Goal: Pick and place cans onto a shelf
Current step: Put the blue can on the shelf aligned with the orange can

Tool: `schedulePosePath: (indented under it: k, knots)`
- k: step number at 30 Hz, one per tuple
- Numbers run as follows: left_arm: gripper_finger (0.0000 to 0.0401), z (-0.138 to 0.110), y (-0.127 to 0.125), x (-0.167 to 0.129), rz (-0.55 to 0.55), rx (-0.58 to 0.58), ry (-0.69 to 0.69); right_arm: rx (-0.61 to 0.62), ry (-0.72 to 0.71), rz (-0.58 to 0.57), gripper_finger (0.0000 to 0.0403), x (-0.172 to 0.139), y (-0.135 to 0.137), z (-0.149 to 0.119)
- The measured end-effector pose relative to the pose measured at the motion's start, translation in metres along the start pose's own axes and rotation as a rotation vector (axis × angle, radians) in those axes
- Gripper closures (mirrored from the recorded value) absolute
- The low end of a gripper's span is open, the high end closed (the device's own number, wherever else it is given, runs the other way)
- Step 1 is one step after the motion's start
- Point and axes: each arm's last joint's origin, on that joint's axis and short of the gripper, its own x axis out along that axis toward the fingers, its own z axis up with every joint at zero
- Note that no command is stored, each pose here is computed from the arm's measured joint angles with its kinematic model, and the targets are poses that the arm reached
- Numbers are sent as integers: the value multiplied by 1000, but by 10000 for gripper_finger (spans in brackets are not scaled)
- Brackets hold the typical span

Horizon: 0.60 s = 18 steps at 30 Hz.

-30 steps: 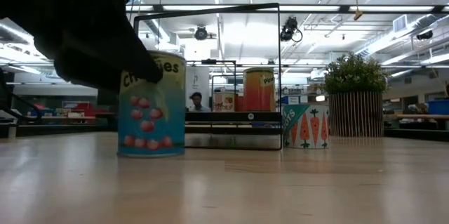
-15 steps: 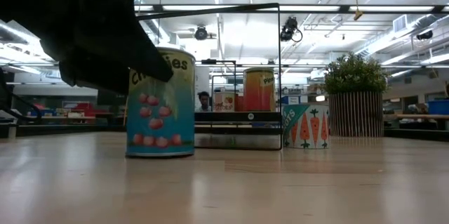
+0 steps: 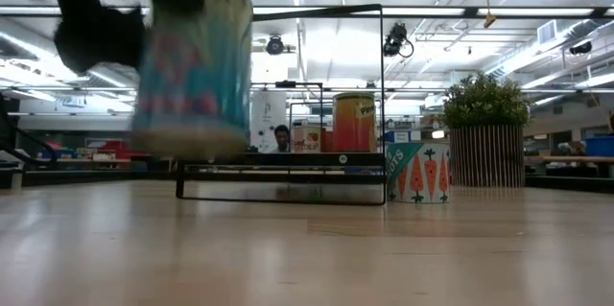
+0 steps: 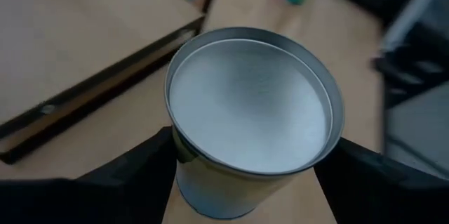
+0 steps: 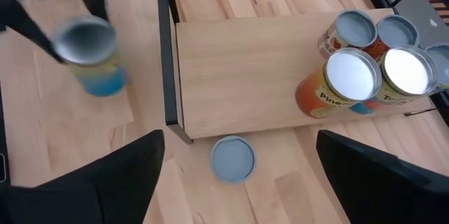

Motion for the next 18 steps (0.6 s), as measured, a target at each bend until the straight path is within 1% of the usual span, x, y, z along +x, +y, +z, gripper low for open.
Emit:
schedulePosePath:
  k: [3,7,12,15,18]
  knots:
    - [99,14,-5,-18,-77,-51,1,5,-5,-3,28,1,-1,2]
    - [96,39,-9,-43,-180,-151,-26,-1,-8,-9,33,2,-3,3]
    - [96,78,-9,-69,-313,-232,-145,-8,-7,-16,34,3,-6,4]
    - [96,104,-2,-75,-331,-256,-245,-14,-7,-20,34,4,-8,5]
    - [95,127,10,-73,-296,-252,-330,-11,-7,-25,34,5,-9,6]
